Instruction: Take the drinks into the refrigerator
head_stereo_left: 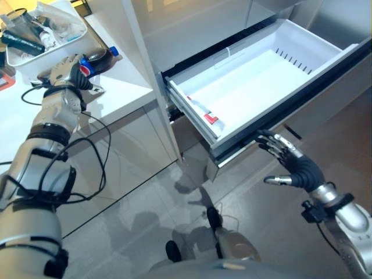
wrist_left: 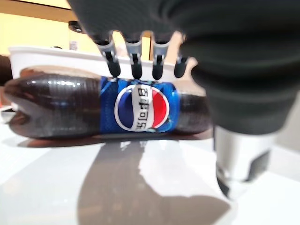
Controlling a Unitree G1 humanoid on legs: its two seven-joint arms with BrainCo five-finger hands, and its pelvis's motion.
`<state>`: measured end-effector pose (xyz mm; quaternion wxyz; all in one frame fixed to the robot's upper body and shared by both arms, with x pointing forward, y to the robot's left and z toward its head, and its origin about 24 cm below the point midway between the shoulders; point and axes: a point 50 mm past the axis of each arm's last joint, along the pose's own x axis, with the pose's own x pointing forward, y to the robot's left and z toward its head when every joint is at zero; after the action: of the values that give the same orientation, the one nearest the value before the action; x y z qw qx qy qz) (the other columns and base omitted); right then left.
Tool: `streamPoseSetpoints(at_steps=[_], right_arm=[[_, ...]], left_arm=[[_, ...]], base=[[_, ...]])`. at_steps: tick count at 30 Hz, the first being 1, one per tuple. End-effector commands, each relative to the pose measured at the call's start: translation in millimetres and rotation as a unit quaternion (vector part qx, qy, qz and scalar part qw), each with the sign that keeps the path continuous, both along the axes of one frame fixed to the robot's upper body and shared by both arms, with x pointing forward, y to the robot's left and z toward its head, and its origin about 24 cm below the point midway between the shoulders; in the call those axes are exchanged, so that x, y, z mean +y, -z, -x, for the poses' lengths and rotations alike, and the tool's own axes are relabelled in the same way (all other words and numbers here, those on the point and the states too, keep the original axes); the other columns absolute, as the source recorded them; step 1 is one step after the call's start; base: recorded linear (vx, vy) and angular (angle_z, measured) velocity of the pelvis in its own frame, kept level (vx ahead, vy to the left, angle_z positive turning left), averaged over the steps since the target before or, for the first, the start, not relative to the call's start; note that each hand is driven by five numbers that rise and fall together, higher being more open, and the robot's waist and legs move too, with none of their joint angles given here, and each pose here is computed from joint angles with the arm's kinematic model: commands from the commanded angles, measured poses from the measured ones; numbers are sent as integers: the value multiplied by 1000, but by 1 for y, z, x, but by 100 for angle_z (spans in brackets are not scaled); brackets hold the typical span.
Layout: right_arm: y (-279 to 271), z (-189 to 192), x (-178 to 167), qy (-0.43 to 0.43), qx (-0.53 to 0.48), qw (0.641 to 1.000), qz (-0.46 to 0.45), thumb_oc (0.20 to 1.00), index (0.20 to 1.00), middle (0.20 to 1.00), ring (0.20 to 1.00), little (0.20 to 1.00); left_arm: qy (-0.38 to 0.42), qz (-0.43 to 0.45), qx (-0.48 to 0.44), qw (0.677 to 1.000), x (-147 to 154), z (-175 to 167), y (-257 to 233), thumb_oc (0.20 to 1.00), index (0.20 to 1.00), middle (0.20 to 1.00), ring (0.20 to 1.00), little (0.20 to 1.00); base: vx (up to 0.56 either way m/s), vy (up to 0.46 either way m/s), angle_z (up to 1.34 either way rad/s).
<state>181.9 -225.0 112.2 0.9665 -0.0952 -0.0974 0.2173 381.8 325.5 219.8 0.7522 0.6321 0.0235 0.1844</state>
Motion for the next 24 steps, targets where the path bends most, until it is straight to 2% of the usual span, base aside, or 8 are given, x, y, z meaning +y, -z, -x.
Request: streamPoseSetpoints(at_steps=[1, 7, 14, 24], right_arm=[[-37, 5, 1, -14, -95, 995, -17, 1000, 1000, 1000, 1000, 1000], [-40, 4, 2, -20, -102, 994, -26, 1000, 1000, 1000, 1000, 1000], [-42, 1, 3, -27, -104, 994, -31, 1000, 1000, 1000, 1000, 1000], [-40, 2, 2, -30, -94, 995, -29, 1000, 1000, 1000, 1000, 1000]], left_arm=[[-35, -11, -15, 999, 18, 6, -28, 1000, 1000, 1000, 1000, 1000], [-58, -17, -16, 998, 33, 14, -35, 1000, 1000, 1000, 1000, 1000], [-103, -11, -32, 994, 65, 37, -49, 1000, 1000, 1000, 1000, 1000], [-103, -5, 7, 995, 70, 39, -44, 1000, 1000, 1000, 1000, 1000]], base=[[0, 0, 0], [0, 0, 0], [4, -10, -7], [14, 3, -5]])
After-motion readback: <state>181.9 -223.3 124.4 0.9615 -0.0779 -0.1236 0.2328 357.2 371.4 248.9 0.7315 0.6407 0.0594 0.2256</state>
